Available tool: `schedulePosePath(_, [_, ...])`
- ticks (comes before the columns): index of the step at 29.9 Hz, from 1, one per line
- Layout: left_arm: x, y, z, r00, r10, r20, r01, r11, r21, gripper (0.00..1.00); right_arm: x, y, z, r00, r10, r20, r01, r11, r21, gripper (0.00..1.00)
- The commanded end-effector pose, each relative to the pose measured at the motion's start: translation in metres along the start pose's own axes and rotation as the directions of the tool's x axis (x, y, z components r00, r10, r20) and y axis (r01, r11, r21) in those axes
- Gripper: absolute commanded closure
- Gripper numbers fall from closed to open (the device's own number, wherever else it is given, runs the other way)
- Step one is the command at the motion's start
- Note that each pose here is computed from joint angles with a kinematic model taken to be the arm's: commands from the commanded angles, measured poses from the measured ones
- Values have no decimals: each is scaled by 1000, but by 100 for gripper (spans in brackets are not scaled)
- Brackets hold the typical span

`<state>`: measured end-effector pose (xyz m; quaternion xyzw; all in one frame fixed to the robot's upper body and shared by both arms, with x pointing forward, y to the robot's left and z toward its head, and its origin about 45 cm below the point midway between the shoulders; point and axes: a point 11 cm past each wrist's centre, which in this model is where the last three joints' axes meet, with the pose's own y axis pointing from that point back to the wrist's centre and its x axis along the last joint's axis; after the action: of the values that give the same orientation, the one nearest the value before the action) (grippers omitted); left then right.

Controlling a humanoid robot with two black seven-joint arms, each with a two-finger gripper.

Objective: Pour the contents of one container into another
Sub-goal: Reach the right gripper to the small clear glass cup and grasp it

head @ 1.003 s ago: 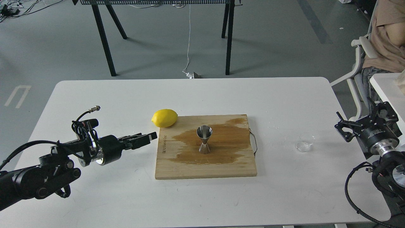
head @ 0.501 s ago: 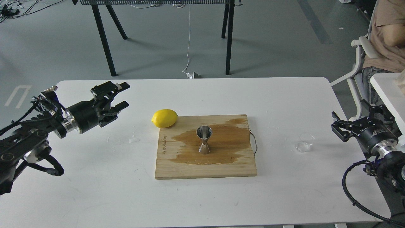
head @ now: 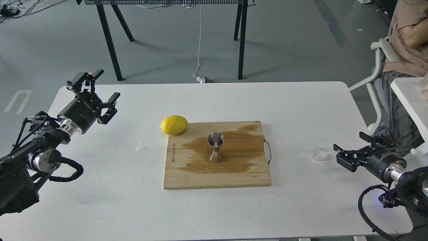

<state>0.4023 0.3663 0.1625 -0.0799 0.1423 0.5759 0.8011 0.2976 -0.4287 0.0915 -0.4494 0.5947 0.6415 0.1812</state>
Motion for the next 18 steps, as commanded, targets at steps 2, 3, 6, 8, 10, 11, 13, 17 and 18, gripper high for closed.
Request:
schedulePosePath(2, [3, 3, -4, 1000, 11, 0, -11, 1000, 9, 9, 7, 2, 10, 995, 99, 25, -98, 994, -45, 0])
schedulePosePath(3, [5, 4, -5, 1000, 16, 1, -16, 1000, 11, 9, 8, 1, 10, 993, 113, 27, -111, 993, -46, 0])
schedulePosePath(6, [6, 5, -4, 1000, 18, 4, -18, 1000, 11, 9, 9, -4, 19, 991, 126, 36, -124, 990, -64, 0])
schedulePosePath(8, [6, 5, -4, 1000, 18, 3, -18, 1000, 12, 9, 7, -10, 28, 992, 120, 43, -116, 990, -78, 0])
schedulePosePath(10, [6, 5, -5, 1000, 19, 4, -19, 1000, 14, 9, 6, -15, 34, 992, 119, 49, -114, 989, -89, 0])
schedulePosePath(11, [7, 6, -5, 1000, 20, 5, -20, 1000, 16, 8, 5, -16, 35, 992, 122, 38, -118, 989, -86, 0])
schedulePosePath(13, [7, 7, -6, 1000, 21, 5, -21, 1000, 17, 8, 0, -18, 32, 993, 117, 18, -116, 990, -75, 0])
schedulePosePath(17, [7, 7, -6, 1000, 20, 6, -20, 1000, 20, 8, -7, -25, 34, 994, 104, 18, -103, 992, -77, 0])
schedulePosePath(18, [7, 7, -7, 1000, 21, 5, -21, 1000, 20, 8, -8, -26, 34, 994, 103, 20, -102, 992, -75, 0])
